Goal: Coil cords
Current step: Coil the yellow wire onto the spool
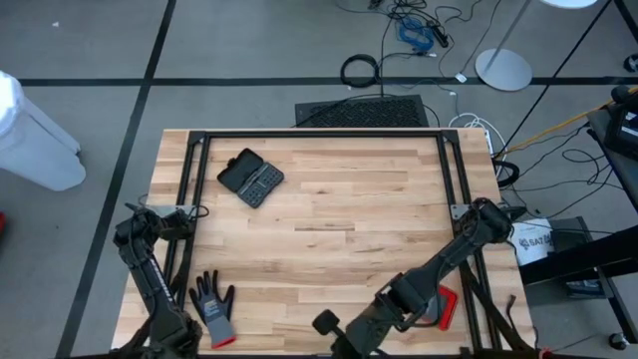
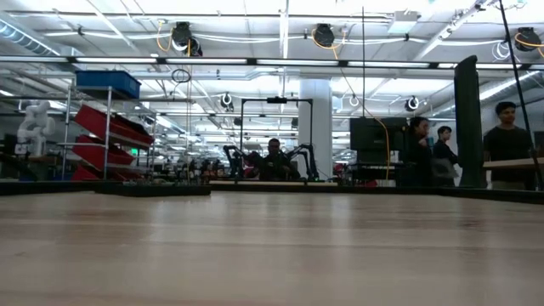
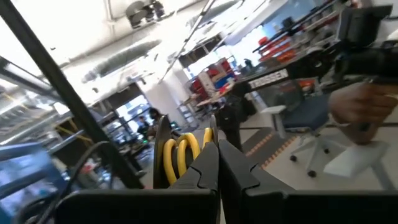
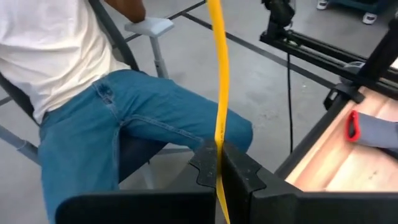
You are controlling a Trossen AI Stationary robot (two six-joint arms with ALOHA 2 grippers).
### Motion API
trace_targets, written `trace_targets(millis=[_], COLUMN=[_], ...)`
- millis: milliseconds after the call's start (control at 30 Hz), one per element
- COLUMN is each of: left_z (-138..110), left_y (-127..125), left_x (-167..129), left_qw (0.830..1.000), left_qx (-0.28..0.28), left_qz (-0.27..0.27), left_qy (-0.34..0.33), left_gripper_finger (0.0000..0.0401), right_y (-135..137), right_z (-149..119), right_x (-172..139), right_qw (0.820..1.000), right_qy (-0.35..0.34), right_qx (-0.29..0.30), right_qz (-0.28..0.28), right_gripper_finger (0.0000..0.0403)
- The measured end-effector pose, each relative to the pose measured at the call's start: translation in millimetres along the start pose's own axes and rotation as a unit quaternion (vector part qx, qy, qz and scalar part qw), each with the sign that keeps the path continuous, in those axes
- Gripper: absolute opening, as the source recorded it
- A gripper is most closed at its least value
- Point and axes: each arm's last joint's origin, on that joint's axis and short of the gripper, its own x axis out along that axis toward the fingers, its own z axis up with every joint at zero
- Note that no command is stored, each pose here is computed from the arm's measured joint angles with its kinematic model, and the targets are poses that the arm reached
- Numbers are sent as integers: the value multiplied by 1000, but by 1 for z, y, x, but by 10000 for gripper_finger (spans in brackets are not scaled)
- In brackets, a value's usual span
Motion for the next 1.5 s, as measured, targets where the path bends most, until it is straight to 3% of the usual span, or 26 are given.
trace_targets(millis=[467, 1000, 1267, 1500], left_z=[-20, -28, -43, -38], left_y=[6, 7, 10, 2], left_x=[10, 14, 22, 18], left_qw=[993, 988, 989, 990], left_qx=[-8, -4, 4, 23], left_qz=[-116, -150, -146, -136], left_qy=[-30, -47, -36, -23], left_gripper_finger=[0, 0, 0, 0], right_y=[-6, -9, -18, -29], right_z=[2, 12, 5, -6], right_x=[-3, -2, 13, 25], right_qw=[999, 988, 985, 990], right_qy=[-5, -65, -79, -58], right_qx=[-36, -137, -142, -117], right_qz=[9, 5, 61, 57], right_gripper_finger=[0, 0, 0, 0])
